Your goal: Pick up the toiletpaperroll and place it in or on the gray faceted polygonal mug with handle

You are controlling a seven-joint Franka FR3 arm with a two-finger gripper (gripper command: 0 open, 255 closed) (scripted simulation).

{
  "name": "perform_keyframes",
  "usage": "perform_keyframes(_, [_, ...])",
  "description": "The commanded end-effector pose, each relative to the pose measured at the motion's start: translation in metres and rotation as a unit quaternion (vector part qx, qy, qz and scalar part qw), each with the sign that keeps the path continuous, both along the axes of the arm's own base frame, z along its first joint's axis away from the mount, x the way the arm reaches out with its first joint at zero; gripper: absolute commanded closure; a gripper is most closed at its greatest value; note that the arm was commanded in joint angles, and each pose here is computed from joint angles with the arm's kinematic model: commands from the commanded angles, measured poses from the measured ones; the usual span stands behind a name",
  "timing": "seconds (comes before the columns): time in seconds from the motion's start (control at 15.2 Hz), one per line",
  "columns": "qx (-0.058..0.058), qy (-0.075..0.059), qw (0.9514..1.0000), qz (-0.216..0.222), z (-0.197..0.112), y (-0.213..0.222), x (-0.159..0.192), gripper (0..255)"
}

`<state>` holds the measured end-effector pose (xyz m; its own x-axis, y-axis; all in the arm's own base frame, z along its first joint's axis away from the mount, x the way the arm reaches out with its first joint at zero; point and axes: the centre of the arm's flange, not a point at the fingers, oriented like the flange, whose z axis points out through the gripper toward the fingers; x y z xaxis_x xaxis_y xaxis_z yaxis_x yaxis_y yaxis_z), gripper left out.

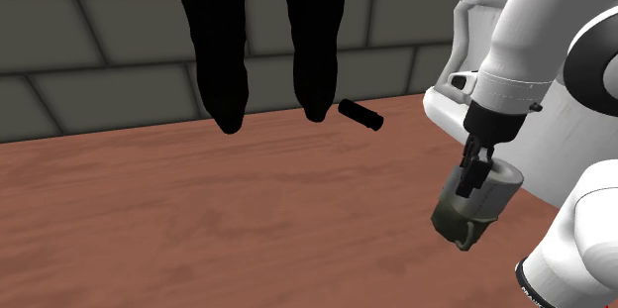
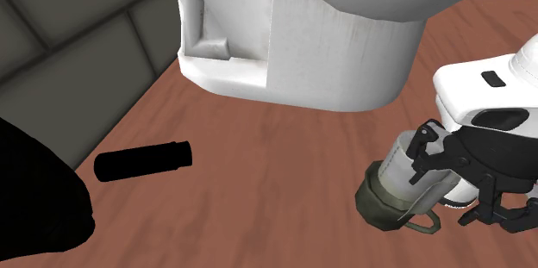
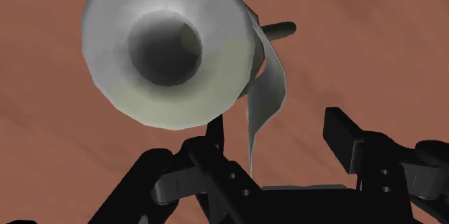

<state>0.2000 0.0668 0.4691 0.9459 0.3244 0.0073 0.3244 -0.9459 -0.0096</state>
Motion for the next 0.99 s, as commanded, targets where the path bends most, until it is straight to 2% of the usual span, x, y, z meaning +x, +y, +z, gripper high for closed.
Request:
perform_keyframes(0.0, [0.0,0.001,1.0,0.0,-0.001,0.0,0.0,0])
perform_keyframes(0.2, [0.0,0.001,1.0,0.0,0.0,0.0,0.0,0])
perform_keyframes(0.46, [0.0,0.001,1.0,0.0,0.05,0.0,0.0,0])
perform_keyframes(0.92, [0.0,0.001,1.0,0.0,0.05,0.0,0.0,0])
